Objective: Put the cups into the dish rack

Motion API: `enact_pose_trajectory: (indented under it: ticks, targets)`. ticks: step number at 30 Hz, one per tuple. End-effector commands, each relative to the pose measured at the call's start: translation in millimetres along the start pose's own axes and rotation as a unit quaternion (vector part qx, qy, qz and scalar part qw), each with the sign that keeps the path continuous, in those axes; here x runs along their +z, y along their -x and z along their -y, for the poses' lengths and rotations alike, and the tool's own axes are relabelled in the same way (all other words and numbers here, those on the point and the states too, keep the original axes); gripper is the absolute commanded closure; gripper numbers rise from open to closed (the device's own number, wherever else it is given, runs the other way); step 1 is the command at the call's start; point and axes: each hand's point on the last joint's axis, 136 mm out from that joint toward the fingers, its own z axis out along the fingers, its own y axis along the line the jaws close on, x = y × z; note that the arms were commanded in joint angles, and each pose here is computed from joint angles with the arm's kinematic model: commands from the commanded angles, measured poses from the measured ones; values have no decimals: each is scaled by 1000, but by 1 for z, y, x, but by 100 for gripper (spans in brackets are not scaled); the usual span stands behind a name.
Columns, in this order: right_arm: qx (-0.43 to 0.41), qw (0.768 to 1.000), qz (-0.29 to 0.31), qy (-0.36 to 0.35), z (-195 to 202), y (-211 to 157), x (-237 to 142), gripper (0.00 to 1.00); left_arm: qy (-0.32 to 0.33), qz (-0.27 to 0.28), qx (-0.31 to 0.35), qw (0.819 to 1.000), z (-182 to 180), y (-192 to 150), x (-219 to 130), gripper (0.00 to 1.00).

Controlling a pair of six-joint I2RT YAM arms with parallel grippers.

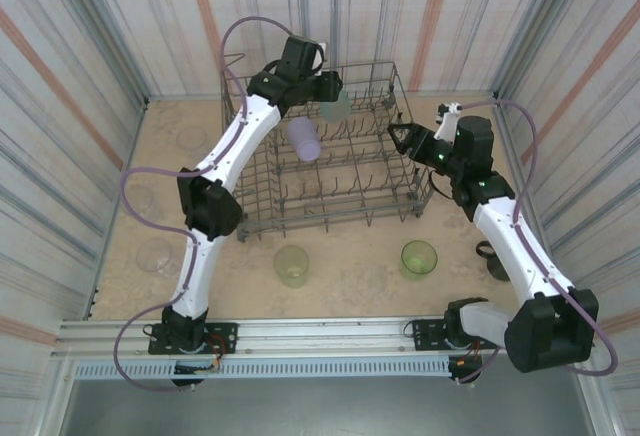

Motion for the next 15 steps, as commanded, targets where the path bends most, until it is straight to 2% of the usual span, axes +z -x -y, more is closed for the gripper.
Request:
enact_pose_trajectory:
  ticks: [1, 7, 11, 15]
  targets:
    - [-18, 999, 3, -42, 20, -6, -9, 18, 43, -2, 54, 998, -11, -3, 5, 100]
    - [-15, 998, -7, -56, 31, -15, -10, 16, 54, -12, 66, 996, -16, -13, 19, 100]
    - [-14, 998, -13, -60, 35, -19, -10, 1, 55, -10, 71, 996, -16, -17, 28, 100]
    - [-14, 998, -16, -62, 37, -22, -10, 1, 50, -9, 69, 996, -14, -20, 35, 100]
